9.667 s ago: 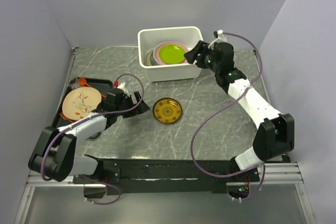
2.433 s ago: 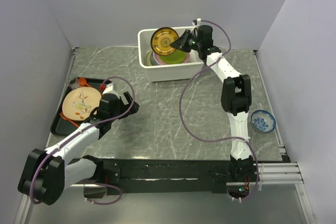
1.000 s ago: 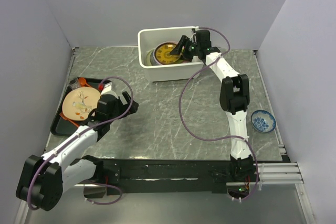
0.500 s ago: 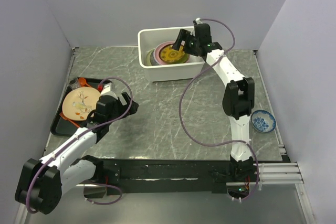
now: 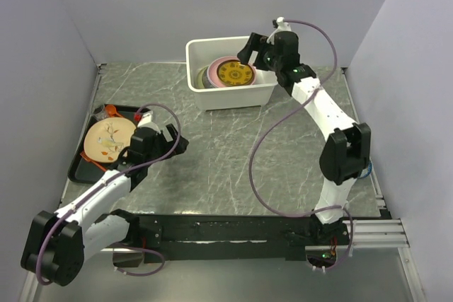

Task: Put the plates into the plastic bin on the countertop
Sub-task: Reset both arms

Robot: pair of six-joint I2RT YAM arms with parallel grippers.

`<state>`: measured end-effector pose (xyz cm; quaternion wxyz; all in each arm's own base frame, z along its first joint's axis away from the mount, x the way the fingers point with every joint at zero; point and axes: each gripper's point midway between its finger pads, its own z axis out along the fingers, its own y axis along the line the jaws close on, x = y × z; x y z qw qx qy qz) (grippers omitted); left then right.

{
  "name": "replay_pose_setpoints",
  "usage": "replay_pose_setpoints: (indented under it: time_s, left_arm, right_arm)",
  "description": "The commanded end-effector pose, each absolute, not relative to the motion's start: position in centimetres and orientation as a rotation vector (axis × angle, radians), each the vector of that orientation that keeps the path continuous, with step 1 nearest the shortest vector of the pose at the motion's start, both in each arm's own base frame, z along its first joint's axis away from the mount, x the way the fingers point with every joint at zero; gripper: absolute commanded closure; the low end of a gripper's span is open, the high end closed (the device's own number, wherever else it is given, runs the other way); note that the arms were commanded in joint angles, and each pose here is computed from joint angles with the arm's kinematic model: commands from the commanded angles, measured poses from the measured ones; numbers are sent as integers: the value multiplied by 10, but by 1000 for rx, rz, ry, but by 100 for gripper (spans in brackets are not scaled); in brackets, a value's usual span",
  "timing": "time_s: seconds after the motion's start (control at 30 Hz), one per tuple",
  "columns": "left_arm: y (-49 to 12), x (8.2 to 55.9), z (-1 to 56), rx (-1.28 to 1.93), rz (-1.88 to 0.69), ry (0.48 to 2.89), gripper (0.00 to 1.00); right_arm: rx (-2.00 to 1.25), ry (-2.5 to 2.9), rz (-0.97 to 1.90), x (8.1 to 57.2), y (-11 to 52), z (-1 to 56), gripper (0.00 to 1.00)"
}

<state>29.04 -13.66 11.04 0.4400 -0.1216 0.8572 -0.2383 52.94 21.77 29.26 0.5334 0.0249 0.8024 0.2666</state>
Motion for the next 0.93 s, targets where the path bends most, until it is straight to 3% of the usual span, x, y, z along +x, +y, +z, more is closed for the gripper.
replay_pose_setpoints:
  time_s: [0.0,0.17,0.47,0.9]
  left_arm:
    - [-146,303,132,-251,-628,2090,1]
    - [-154,305,140,-221,-673,2076,1]
    - [-160,309,156,-202,-715,2033,1]
    - [-170,321,162,-125,-746,1986,1]
  right_arm:
    - [74,1786,603,503,196,335,0]
    - [110,1769,559,468,175,339,0]
    - [170,1831,488,401,141,295,0]
    - [332,1925,276,329,80,192,0]
